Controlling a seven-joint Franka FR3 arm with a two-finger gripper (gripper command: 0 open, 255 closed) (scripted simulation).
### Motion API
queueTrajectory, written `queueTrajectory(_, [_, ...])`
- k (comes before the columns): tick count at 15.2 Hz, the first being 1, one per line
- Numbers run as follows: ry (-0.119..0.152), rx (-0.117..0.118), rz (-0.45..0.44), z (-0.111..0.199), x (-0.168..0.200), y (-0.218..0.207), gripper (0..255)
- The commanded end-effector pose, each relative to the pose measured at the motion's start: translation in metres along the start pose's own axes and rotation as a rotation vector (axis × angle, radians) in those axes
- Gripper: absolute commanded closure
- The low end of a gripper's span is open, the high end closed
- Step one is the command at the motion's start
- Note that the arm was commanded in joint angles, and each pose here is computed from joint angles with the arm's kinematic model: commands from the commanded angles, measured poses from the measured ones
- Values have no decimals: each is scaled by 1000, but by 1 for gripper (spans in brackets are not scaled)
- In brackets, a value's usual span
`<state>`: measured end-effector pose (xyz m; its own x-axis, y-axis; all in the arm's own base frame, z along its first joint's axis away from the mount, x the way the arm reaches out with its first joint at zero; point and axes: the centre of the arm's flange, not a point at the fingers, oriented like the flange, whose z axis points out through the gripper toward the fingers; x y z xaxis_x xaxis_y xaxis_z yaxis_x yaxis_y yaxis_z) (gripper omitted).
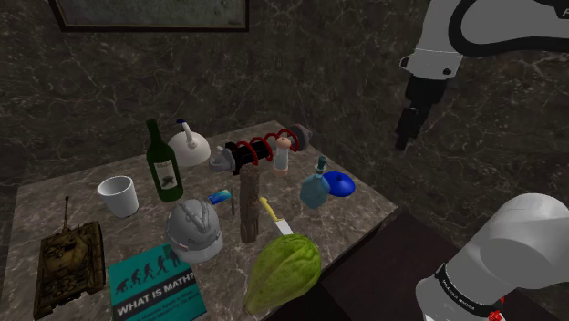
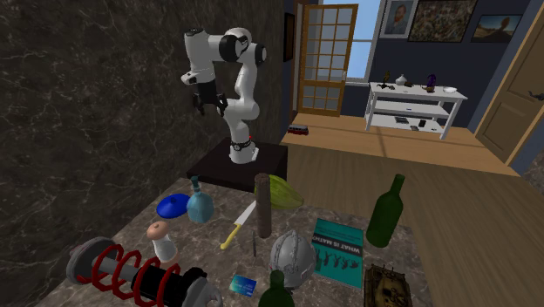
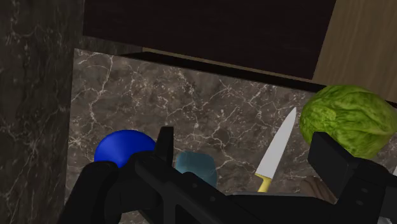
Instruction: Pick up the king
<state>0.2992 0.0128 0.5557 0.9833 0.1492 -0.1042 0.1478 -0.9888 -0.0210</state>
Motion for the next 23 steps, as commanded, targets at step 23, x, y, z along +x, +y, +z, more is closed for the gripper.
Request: queueTrajectory(23, [78, -2, -81, 61, 189, -200, 0])
